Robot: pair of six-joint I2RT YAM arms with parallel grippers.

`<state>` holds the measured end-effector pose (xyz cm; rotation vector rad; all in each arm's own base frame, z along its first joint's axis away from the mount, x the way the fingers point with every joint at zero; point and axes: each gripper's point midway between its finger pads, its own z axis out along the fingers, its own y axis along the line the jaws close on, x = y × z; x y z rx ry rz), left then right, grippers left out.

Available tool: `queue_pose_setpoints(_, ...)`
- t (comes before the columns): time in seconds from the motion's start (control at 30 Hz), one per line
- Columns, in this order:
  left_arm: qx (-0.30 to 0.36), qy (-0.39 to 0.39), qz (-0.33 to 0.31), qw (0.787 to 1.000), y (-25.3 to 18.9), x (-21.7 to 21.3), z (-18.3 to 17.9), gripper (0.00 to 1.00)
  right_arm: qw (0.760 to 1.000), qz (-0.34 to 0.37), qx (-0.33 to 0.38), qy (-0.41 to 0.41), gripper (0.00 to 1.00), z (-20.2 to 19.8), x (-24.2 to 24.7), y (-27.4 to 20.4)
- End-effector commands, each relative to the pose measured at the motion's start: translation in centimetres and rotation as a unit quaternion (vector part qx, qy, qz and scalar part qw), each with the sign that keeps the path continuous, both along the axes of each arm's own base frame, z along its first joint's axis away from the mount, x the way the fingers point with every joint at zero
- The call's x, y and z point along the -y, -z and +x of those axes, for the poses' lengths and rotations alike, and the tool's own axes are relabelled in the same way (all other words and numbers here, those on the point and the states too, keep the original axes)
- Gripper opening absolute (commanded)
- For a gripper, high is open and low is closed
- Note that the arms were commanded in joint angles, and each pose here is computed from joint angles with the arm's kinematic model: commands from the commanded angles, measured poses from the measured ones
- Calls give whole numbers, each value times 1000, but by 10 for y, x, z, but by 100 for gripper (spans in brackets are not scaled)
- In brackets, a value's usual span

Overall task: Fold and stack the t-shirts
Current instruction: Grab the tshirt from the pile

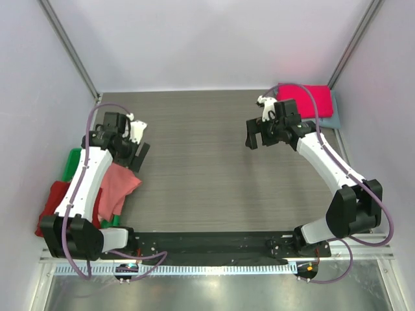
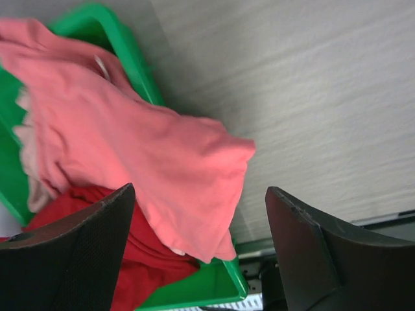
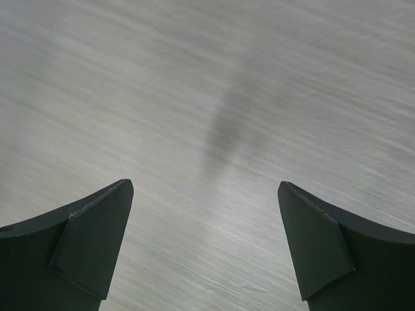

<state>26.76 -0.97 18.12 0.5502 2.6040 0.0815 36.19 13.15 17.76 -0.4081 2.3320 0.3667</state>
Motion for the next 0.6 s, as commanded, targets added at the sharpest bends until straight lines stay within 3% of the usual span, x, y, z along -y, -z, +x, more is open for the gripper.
queue_pose_setpoints(0.0,-44,21,7,999,28,-6,-11,82,999,9,-5,-50,100,-13,-13,8)
queue_pose_setpoints(0.13,-66,2,30,997,44,-22,-8,74,998,15,-21,-58,100,-18,-17,19)
queue_pose_setpoints(0.4,-58,-24,51,997,55,-36,20,70,995,42,-21,-90,100,-18,-32,18)
queue_pose_setpoints(0.57,-87,-24,52,995,73,-38,27,58,995,39,-17,-93,100,-13,-32,16)
